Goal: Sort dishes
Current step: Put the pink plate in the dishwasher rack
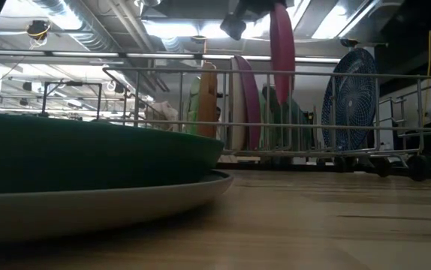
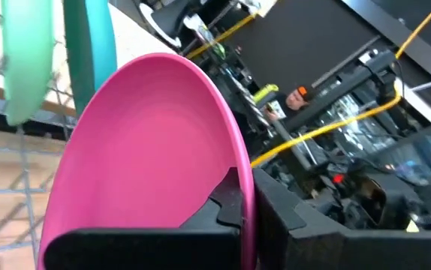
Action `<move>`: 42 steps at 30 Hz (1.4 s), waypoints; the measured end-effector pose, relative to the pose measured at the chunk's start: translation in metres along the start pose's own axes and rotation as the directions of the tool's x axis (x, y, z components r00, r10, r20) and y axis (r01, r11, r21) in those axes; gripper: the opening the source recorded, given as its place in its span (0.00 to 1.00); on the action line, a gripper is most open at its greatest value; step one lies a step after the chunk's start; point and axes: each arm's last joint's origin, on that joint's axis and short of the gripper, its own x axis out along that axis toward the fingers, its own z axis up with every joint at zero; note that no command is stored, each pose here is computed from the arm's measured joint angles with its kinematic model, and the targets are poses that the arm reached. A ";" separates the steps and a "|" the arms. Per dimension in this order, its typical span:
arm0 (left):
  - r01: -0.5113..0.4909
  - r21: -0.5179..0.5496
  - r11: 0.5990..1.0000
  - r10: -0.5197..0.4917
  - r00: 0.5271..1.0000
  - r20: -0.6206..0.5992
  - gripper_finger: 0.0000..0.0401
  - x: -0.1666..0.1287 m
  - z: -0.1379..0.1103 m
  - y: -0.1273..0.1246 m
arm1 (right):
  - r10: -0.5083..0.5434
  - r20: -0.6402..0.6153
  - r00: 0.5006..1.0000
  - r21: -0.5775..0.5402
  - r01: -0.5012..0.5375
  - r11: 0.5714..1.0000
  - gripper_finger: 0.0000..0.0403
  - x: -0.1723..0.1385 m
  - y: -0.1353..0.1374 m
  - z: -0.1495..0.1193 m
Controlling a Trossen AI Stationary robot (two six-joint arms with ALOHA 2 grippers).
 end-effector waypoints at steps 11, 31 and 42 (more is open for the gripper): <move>-0.009 -0.029 1.000 0.008 0.999 -0.035 0.01 0.008 -0.011 0.009 | 0.021 0.006 1.000 0.031 -0.021 0.999 0.34 0.000 0.003 0.001; -0.120 0.031 0.992 0.121 0.991 -0.060 0.03 0.022 -0.011 0.031 | 0.026 -0.003 1.000 0.032 -0.026 0.999 0.34 0.000 0.004 0.001; -0.127 0.151 0.980 0.137 0.989 -0.054 0.18 0.023 -0.010 0.032 | 0.031 -0.018 0.999 0.032 -0.031 0.999 0.34 0.000 0.004 0.000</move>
